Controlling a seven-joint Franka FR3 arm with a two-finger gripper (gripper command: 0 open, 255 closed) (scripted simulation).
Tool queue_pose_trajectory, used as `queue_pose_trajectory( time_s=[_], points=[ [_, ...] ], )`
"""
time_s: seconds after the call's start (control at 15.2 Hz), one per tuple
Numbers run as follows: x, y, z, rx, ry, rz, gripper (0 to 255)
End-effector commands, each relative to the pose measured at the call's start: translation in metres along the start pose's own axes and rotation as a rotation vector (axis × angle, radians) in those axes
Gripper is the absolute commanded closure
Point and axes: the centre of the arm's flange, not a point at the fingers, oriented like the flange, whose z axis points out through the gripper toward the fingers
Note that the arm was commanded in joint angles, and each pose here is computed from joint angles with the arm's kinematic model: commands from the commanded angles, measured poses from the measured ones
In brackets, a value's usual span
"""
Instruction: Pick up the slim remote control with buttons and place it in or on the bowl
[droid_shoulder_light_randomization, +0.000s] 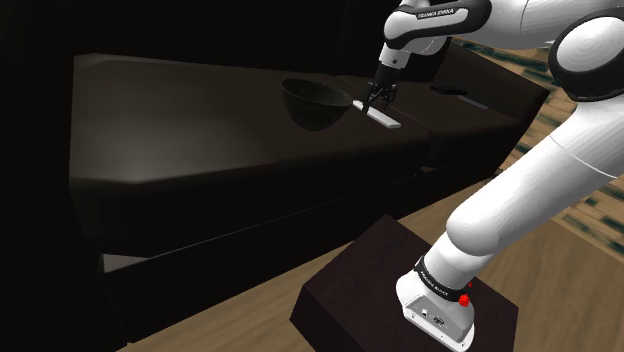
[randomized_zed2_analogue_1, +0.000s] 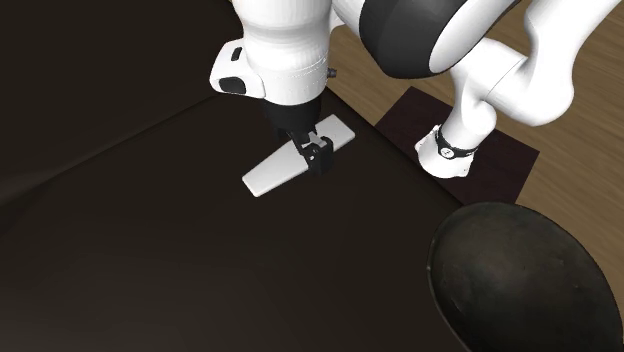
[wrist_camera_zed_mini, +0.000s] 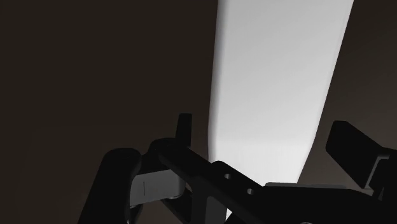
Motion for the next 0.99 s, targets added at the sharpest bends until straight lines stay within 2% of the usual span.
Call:
queue_pose_trajectory(
  time_s=[0.0, 0.13, 0.2, 0.79, 0.92],
  points=[
    [0.0, 0.0, 0.0, 0.0, 0.0, 0.0, 0],
    [0.0, 0.0, 0.0, 0.0, 0.0, 0.0, 0],
    [0.0, 0.0, 0.0, 0.0, 0.0, 0.0, 255],
    [0.0, 0.0, 0.0, 0.0, 0.0, 0.0, 255],
    [0.0, 0.0, -0.01, 0.0, 0.0, 0.0, 255]
  ],
)
